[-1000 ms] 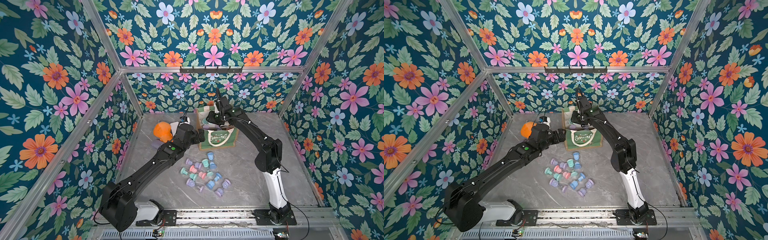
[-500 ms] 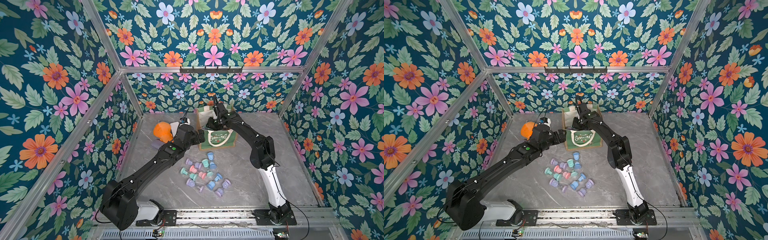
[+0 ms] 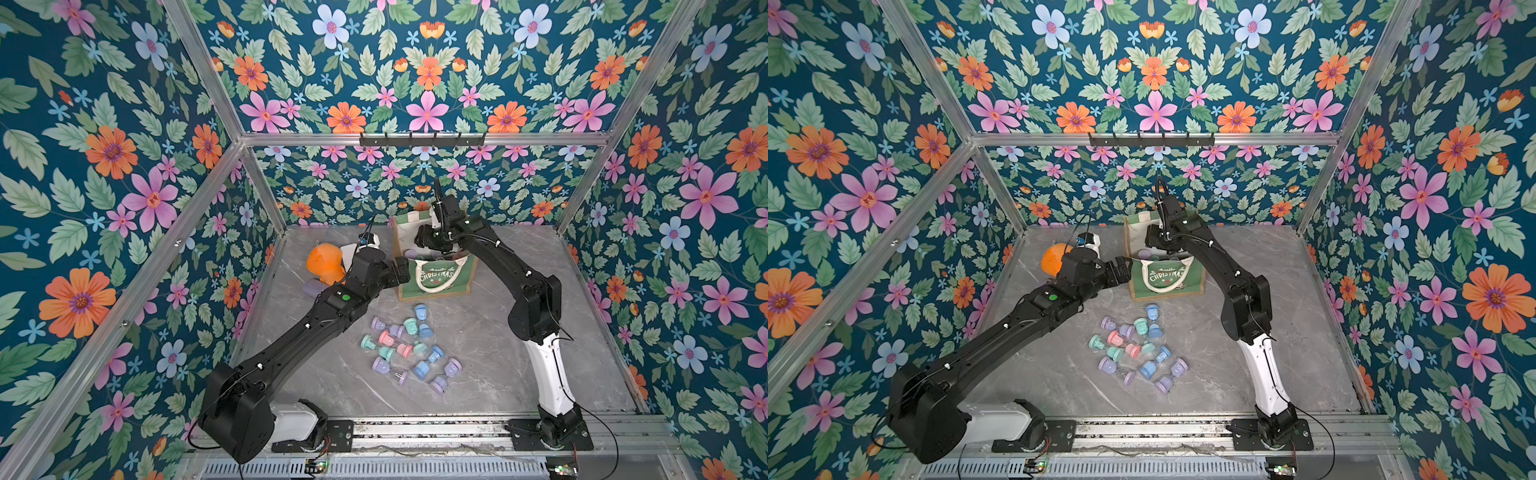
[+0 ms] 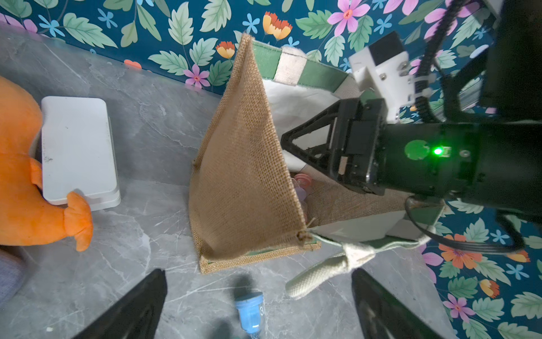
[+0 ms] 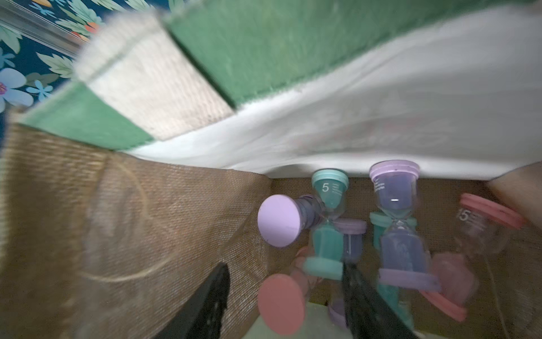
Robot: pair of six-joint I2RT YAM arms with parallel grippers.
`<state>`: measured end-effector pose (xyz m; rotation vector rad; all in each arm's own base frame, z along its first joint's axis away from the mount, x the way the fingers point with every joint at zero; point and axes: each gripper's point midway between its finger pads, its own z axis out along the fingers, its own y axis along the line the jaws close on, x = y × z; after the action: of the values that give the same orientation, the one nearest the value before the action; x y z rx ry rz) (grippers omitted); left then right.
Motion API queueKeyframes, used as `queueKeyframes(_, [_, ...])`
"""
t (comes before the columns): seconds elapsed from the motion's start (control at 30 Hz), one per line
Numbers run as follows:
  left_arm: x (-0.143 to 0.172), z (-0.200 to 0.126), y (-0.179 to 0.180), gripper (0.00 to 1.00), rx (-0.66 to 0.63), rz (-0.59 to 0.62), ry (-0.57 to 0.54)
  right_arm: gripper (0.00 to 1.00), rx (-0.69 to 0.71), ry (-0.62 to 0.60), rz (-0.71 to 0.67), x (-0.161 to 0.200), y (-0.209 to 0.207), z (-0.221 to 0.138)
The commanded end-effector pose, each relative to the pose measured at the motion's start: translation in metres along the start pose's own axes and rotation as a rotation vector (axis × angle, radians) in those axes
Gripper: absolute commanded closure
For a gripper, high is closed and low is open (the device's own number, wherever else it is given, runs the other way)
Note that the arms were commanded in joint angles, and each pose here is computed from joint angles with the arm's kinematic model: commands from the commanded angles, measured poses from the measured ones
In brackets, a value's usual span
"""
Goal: Put the hourglass into the canvas bag
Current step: Place the hourglass in the canvas bag, then pick up the hourglass from the center of the board.
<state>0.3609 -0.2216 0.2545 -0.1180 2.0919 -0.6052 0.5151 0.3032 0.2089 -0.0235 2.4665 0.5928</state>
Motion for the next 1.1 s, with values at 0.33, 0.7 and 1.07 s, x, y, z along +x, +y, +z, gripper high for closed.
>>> queueKeyframes(0.33, [-0.001, -0.027, -0.005, 0.0, 0.041, 0.044, 0.02, 0.21, -0.021, -0.061, -0.05, 0.002, 0.031, -0.129])
queueKeyframes(0.7, [0.02, -0.06, 0.004, 0.0, 0.06, 0.112, 0.056, 0.16, 0.09, -0.056, -0.027, 0.096, 0.016, -0.207])
queueKeyframes(1.07, [0.071, -0.081, -0.001, 0.0, 0.09, 0.136, 0.148, 0.15, 0.192, 0.072, 0.083, 0.23, -0.015, -0.197])
